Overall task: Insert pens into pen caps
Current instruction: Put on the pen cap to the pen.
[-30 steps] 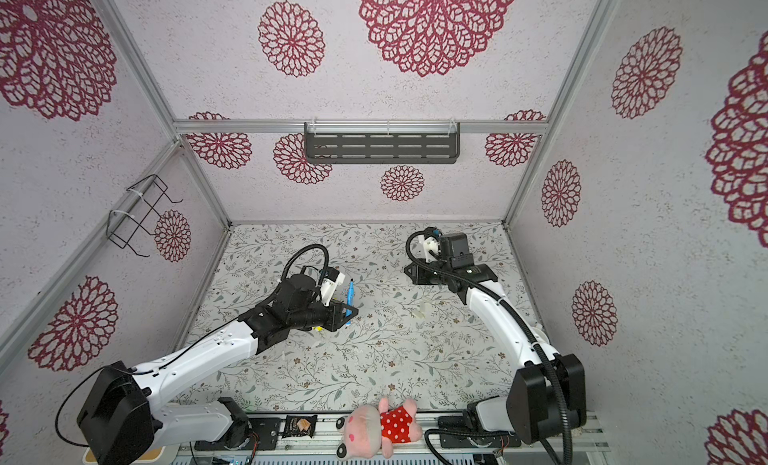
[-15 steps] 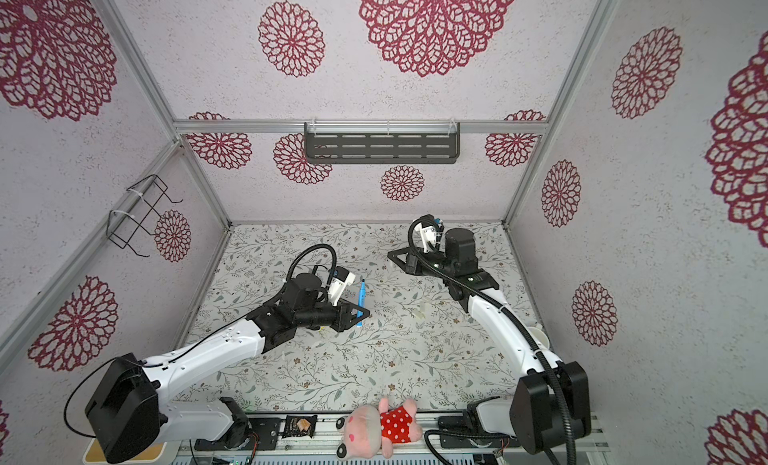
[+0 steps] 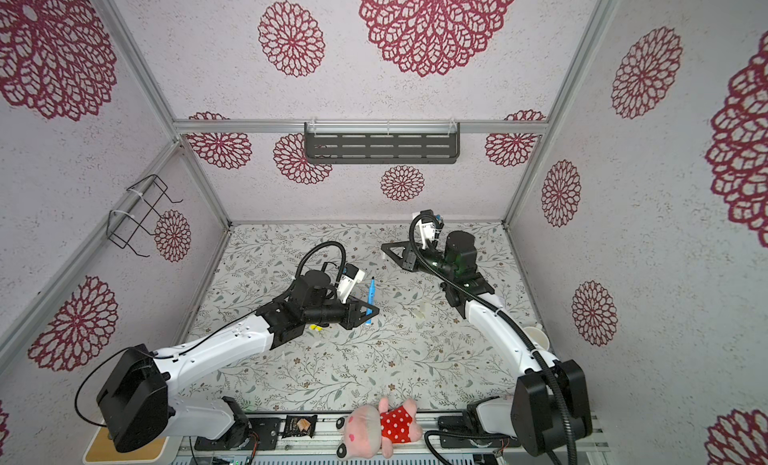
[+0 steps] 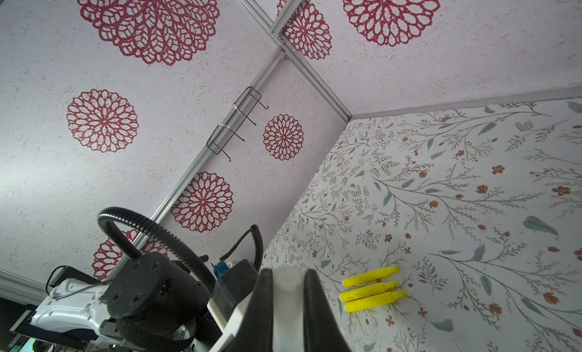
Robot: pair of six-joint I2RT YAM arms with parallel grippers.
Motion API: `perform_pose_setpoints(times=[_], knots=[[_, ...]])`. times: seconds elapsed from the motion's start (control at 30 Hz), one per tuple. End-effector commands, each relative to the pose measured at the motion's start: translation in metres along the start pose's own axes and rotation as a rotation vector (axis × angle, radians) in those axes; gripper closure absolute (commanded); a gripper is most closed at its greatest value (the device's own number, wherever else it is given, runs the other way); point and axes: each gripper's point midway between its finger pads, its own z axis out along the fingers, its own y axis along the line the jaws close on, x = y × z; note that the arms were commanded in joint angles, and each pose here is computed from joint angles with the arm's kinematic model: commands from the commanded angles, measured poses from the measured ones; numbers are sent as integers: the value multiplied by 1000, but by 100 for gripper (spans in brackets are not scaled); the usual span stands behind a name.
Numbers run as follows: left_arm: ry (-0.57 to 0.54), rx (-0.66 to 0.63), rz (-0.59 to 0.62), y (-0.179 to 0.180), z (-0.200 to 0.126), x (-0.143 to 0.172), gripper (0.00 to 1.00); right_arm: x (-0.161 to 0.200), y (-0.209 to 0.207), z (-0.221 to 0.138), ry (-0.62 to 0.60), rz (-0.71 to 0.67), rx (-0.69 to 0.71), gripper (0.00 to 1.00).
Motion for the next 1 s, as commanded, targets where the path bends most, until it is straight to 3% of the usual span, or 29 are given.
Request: perform_pose_setpoints(times=[0.0, 0.97], knots=[[-37, 29, 28, -14, 3, -14, 100, -13, 26, -4, -54, -64, -59, 100], [-45, 23, 54, -22, -3, -19, 100, 11, 33, -1, -49, -50, -94, 100]])
